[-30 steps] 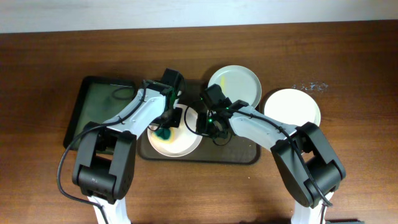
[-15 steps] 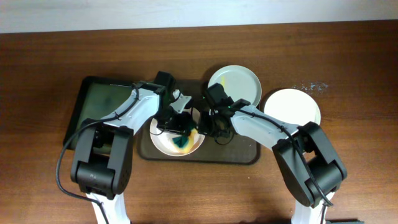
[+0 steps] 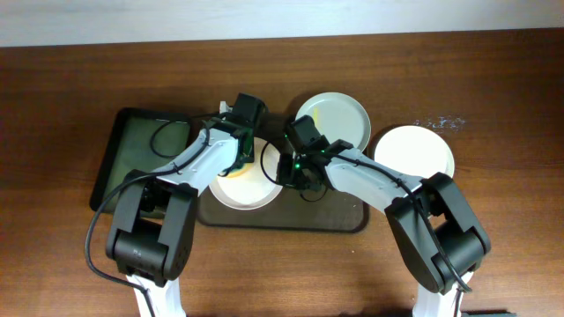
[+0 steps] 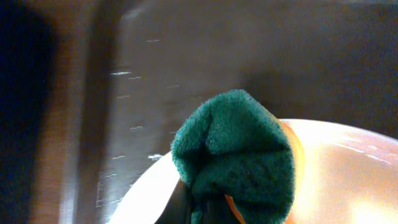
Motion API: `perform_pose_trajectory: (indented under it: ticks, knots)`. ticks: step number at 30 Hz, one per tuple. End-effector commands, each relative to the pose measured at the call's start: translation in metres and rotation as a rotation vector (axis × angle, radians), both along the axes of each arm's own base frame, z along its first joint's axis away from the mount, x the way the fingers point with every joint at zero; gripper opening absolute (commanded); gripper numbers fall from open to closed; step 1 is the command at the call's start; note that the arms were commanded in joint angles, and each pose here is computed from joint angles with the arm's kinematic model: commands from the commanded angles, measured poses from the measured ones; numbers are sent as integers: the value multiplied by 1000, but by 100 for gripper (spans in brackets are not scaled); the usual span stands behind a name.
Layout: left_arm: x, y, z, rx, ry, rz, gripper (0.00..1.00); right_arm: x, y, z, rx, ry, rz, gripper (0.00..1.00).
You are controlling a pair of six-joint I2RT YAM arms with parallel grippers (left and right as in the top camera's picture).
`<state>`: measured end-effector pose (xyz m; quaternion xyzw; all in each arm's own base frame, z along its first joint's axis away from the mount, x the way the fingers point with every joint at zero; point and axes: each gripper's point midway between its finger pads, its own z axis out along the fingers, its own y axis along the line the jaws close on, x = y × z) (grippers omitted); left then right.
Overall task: Clean dirty plates on tray and stack at the side
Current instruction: 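Scrub the bottom plate with the sponge while the right gripper holds it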
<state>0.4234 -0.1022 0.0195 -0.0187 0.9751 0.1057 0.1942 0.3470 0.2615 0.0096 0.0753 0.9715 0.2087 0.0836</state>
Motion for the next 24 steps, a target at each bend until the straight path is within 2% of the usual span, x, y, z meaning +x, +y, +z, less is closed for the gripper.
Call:
perform_pose_trajectory:
  ticks: [1,2,3,6,8,10,13,15,17,19,21,24]
  knots:
    - [-12,67,14,334,1,123,0,-16,-20,-24,-84,67,-8,4]
    - [-18,61,8,305,38,102,0,-16,-20,-24,-84,67,-8,4]
    - [-32,41,-5,212,142,0,0,-16,-20,-24,-84,68,-8,4]
    - [-75,-32,-26,-156,386,-334,0,-16,-20,-24,-84,68,-8,4]
    - [-103,-81,-17,-429,466,-644,0,-16,-20,-24,-84,68,-8,4]
    - [-114,-94,-10,-522,485,-734,0,-16,-19,-24,-84,68,-8,4]
    - [-107,-97,-9,-528,451,-744,0,-16,-20,-24,-84,68,-8,4]
    - [-93,-102,-9,-528,388,-745,0,-16,-19,-24,-84,68,-8,4]
    - [-67,-102,-10,-491,296,-668,0,-17,-20,-24,-84,69,-8,4]
    - [-20,-67,-15,-287,145,-389,0,-17,-20,-24,-87,72,-8,4]
    - [11,-25,-4,-86,5,-156,0,-18,-21,-24,-89,76,-8,4]
    - [38,-1,29,52,-112,-56,0,-19,-21,-24,-90,77,-8,4]
